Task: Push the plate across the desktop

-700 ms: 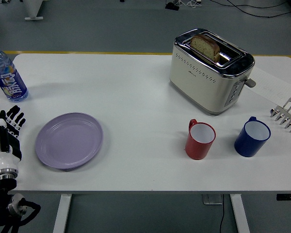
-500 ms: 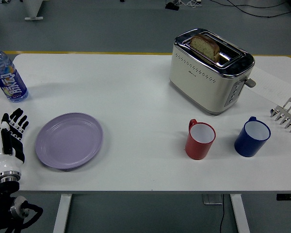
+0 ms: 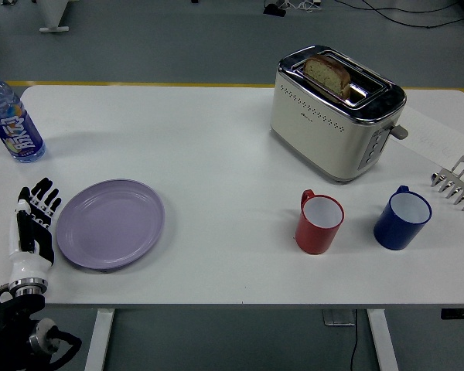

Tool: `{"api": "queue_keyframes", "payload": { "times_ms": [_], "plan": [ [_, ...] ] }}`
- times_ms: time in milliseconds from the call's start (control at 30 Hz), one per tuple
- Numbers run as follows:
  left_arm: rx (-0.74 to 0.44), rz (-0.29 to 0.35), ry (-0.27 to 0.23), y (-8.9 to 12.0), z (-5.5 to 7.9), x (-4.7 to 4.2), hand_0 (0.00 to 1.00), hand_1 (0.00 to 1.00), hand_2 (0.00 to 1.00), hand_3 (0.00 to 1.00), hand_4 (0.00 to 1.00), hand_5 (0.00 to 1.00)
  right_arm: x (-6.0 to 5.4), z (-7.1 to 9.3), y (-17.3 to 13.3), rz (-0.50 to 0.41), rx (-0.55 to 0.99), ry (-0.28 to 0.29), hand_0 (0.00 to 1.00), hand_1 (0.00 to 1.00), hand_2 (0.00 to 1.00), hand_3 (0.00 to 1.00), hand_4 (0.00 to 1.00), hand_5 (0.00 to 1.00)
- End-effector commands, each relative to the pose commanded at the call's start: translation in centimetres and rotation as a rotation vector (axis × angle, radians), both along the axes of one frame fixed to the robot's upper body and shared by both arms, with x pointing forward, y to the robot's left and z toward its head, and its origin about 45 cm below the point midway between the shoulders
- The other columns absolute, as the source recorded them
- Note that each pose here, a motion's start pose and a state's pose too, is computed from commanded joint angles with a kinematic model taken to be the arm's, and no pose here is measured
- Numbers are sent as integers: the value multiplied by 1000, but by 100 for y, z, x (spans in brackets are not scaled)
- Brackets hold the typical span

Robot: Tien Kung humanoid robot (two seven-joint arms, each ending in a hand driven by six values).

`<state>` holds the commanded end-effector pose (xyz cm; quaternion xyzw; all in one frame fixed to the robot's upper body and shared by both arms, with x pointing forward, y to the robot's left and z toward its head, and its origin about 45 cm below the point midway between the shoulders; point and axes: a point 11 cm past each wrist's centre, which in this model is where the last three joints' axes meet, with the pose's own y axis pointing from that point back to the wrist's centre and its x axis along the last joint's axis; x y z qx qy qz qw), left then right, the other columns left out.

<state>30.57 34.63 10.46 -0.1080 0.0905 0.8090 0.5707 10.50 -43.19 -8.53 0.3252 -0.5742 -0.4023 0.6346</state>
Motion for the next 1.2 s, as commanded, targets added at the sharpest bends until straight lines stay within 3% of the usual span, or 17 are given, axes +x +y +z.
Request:
{"api": "queue_keyframes", "payload": {
  "times_ms": [267, 1200],
  "plan": [
    [-23, -14, 3, -115, -40, -8, 835, 848, 857, 722, 478, 998, -23, -4, 0, 0, 0, 6, 559, 546, 675, 592, 282, 300],
    [-93, -154, 9, -660, -89, 54, 829, 845, 861, 714, 467, 998, -65, -10, -10, 3, 0, 16, 560, 546, 675, 592, 282, 300]
  ]
}}
